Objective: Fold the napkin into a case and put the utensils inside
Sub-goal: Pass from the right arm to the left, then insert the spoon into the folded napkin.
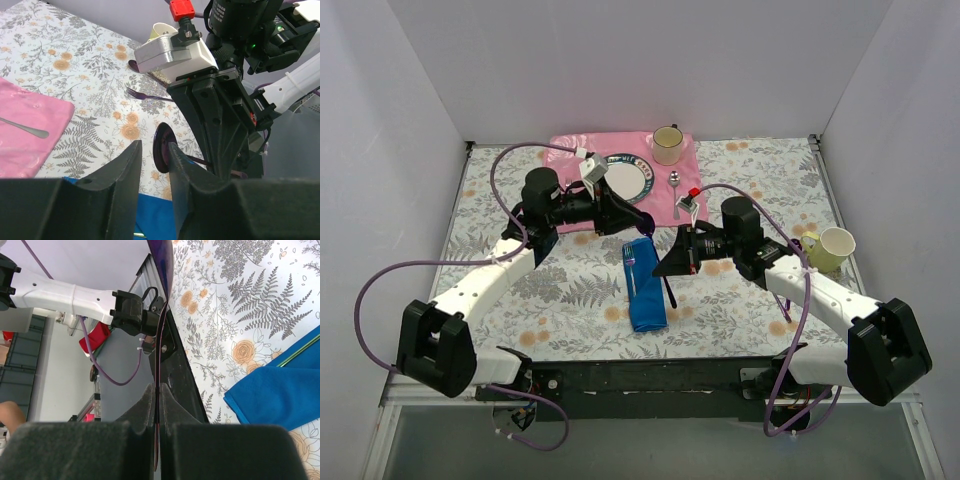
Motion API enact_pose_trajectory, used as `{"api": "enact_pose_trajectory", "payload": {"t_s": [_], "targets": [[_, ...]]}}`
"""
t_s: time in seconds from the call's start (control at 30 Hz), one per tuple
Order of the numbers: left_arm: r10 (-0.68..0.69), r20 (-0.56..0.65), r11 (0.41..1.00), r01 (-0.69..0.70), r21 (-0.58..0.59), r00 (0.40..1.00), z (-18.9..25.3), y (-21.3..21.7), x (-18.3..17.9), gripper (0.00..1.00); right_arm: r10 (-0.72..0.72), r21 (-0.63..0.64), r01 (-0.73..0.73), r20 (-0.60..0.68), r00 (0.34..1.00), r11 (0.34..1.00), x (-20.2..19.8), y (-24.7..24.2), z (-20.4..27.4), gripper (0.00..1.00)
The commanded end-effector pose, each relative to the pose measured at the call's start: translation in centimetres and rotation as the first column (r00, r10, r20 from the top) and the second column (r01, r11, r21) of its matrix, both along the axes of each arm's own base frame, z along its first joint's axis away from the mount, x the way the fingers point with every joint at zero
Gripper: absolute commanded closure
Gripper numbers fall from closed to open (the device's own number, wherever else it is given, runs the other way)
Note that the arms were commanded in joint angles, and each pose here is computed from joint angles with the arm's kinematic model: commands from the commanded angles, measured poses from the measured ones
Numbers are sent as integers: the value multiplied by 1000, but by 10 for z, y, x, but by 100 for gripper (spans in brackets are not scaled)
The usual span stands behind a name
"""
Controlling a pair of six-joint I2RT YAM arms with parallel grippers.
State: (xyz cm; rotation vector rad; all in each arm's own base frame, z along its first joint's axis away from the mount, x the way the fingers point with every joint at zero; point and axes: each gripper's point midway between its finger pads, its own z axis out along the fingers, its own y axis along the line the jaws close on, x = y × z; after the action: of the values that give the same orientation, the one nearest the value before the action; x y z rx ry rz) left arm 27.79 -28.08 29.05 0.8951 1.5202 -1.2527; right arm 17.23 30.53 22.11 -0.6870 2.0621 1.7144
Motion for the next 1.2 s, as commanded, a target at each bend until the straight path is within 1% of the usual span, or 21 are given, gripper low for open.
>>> {"api": "enact_pose_trajectory", "payload": {"t_s": [0.0,0.1,0.27,0.37,0.4,0.43,0.47,0.5,0.57,0.6,0.67,0.7,0.73,0.77,0.8,0.83,0.87,0.97,1.03,1.1,1.17], "targets": [[-12,30,1000,13,-16,999,16,-5,2,83,16,57,-20,57,998,998,-3,-1,17,99],[-15,24,1000,15,-22,1000,17,-5,3,100,17,55,-20,54,998,998,-4,-2,16,99],[-51,-38,999,50,-18,998,12,-9,2,100,10,56,-13,56,998,998,-2,-1,15,99],[-46,-63,999,45,-10,997,10,-8,5,100,10,44,-13,55,998,999,-1,-1,13,66],[-43,-70,999,42,-8,997,9,-7,6,100,-5,15,4,33,999,1000,1,-4,8,48],[-30,-83,1000,30,-2,996,5,-4,12,100,-12,1,12,45,999,1000,2,-5,6,38],[-26,-83,1000,25,-2,996,6,-2,16,100,-23,-11,24,65,998,1000,6,-6,5,33],[-19,-84,1000,20,1,996,5,1,21,100,-43,-27,48,140,989,999,14,-9,6,26],[-3,-125,1000,6,24,992,-9,9,35,100,-54,-90,70,167,984,993,17,-18,-5,24],[1,-118,1000,2,28,993,-7,11,42,100,-60,-117,97,285,957,988,28,-25,-9,24],[10,-156,999,-3,49,988,-24,20,60,100,-50,-179,120,351,935,977,32,-36,-22,26],[9,-150,999,-2,51,989,-22,22,68,100,-28,-200,127,438,899,972,35,-42,-28,27],[21,-151,998,-11,66,988,-28,27,77,100,2,-203,110,485,874,973,34,-44,-30,30],[18,-181,997,-4,78,983,-42,28,86,100,33,-213,93,523,852,973,31,-47,-33,38],[24,-149,997,-12,81,988,-36,29,98,100,64,-196,59,565,823,979,24,-48,-28,43],[38,-188,995,-20,99,981,-46,34,103,100,116,-209,23,623,774,978,20,-49,-35,49],[43,-202,995,-23,102,979,-53,35,110,100,139,-219,6,641,755,976,16,-49,-37,56],[61,-205,992,-37,121,977,-71,37,127,100,250,-272,-71,709,659,960,-1,-45,-51,65],[68,-218,991,-40,127,974,-85,36,134,100,317,-303,-128,732,603,944,-19,-37,-62,68],[70,-235,989,-37,142,969,-102,35,140,100,391,-360,-160,782,485,919,-31,-27,-72,72],[66,-247,988,-28,154,967,-113,35,143,100,437,-401,-174,800,411,899,-37,-25,-84,73]]}}
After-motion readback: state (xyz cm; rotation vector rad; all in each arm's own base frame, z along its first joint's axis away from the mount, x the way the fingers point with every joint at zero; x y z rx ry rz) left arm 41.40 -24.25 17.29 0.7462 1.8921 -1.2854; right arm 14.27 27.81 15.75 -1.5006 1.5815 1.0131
